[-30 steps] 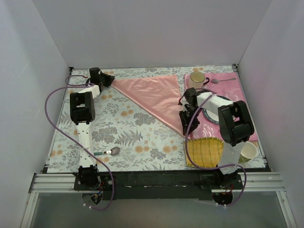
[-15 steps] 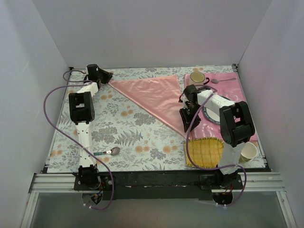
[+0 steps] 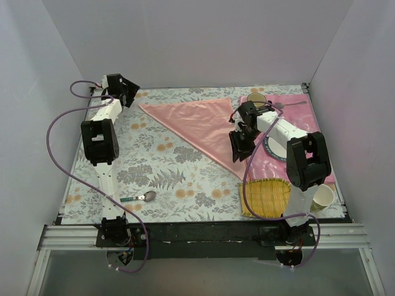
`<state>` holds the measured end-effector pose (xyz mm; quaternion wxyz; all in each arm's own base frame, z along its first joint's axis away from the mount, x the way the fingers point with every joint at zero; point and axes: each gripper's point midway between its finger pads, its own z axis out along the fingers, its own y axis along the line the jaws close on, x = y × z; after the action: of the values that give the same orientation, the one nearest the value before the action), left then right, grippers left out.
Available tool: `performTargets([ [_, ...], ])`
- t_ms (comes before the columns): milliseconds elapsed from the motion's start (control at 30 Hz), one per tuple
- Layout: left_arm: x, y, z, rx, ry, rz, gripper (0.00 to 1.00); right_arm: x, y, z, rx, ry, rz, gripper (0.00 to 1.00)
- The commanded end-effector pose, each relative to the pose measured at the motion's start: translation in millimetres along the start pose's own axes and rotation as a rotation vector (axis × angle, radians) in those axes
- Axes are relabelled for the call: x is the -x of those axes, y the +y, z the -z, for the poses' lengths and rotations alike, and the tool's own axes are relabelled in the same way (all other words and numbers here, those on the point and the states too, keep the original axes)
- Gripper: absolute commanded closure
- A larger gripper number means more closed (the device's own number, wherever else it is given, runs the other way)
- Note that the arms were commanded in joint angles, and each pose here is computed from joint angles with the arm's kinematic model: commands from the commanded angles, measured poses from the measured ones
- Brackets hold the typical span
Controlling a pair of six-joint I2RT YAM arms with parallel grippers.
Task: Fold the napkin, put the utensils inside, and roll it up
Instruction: Fold the napkin
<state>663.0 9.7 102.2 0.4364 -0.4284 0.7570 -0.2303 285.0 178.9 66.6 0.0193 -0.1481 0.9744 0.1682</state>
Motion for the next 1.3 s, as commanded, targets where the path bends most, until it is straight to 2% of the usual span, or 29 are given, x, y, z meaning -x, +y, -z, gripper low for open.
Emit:
performTargets([
  [0, -4, 21, 24, 0.115, 0.006, -0.01, 0.38, 10, 9, 15, 0.025, -0.045, 0.014, 0.56],
  [400, -37, 34, 14, 0.114, 0.081, 0.036, 0.55, -6, 3, 11, 0.017, -0.035, 0.003, 0.55],
  [500, -40, 38, 10, 0.125, 0.081, 0.04, 0.63, -5, 3, 11, 0.018, -0.034, -0.002, 0.55],
  [700, -48, 47, -3, 0.13, 0.088, 0.04, 0.71, -1, 5, 9, 0.024, -0.031, -0.01, 0.55],
  [800, -52, 49, -8, 0.12, 0.096, 0.042, 0.71, 2, 5, 10, 0.021, -0.028, -0.013, 0.55],
  [867, -52, 46, -12, 0.098, 0.096, 0.039, 0.8, 2, 4, 10, 0.019, -0.023, -0.017, 0.55],
  [933, -45, 43, -13, 0.092, 0.08, 0.013, 0.94, 4, 4, 10, 0.017, -0.023, -0.018, 0.55],
  [1033, -23, 45, -12, 0.12, 0.015, -0.052, 1.0, 4, 5, 10, 0.015, -0.014, -0.021, 0.54],
  [1267, 33, 64, -10, 0.175, -0.082, -0.098, 1.0, -12, 13, -4, 0.075, 0.02, -0.042, 0.45],
])
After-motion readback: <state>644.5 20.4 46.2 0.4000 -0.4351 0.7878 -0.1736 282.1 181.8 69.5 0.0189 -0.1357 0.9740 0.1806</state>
